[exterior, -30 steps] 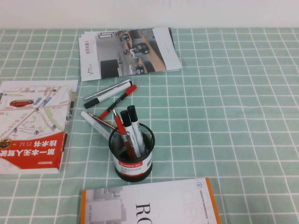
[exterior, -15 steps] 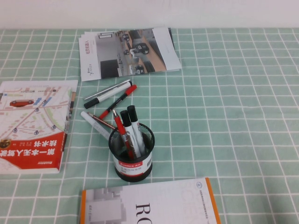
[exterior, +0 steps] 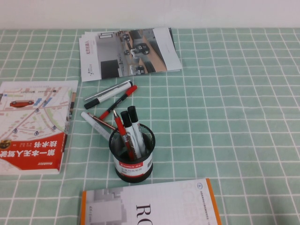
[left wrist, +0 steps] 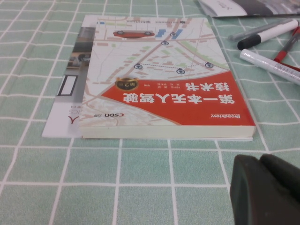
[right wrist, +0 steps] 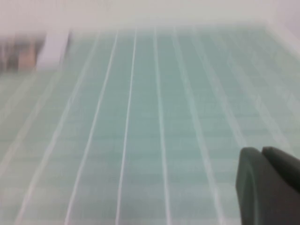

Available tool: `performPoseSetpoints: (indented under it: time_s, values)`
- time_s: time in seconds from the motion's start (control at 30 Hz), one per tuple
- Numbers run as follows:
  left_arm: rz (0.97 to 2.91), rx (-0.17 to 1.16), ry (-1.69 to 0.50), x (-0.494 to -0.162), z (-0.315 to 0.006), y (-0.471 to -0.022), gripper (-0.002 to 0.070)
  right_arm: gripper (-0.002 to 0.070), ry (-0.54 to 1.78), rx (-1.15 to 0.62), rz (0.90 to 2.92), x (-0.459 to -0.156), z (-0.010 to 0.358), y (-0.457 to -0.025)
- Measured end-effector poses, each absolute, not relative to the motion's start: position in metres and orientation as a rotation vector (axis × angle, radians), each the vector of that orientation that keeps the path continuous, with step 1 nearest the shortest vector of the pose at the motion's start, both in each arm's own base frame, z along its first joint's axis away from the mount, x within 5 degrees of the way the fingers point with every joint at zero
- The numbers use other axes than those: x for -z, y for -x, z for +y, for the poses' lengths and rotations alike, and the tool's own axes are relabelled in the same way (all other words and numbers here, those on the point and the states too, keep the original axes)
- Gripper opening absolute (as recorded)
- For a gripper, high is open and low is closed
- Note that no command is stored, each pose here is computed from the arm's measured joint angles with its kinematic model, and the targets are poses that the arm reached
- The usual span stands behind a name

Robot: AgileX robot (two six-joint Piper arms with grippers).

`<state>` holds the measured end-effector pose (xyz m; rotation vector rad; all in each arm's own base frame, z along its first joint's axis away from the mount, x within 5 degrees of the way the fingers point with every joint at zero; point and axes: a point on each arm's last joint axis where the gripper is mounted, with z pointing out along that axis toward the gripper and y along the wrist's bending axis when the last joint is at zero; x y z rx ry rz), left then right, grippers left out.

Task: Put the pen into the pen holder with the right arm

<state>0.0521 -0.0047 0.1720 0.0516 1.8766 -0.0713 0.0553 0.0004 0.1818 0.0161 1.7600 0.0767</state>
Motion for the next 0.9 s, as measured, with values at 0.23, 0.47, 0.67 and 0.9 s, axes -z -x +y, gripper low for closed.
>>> performPoseSetpoints:
  time_s: [0.23, 0.47, 0.67, 0.9]
  values:
    - [1.877, 0.071, -0.052, -0.172, -0.0047, -0.0521, -0.0004, -0.0019, 0.082, -0.09, 1.849, -0.1723, 0.0063, -0.0532]
    - [1.877, 0.071, -0.052, -0.172, -0.0047, -0.0521, -0.0004, -0.0019, 0.085, -0.101, 1.856, -0.1717, 0.0071, -0.0529]
    - [1.877, 0.071, -0.052, -0.172, -0.0047, -0.0521, -0.0004, -0.0019, 0.082, -0.105, 1.857, -0.1717, 0.0073, -0.0529]
    - [1.877, 0.071, -0.052, -0.172, -0.0047, -0.0521, -0.0004, -0.0019, 0.084, -0.104, 1.856, -0.1717, 0.0073, -0.0529]
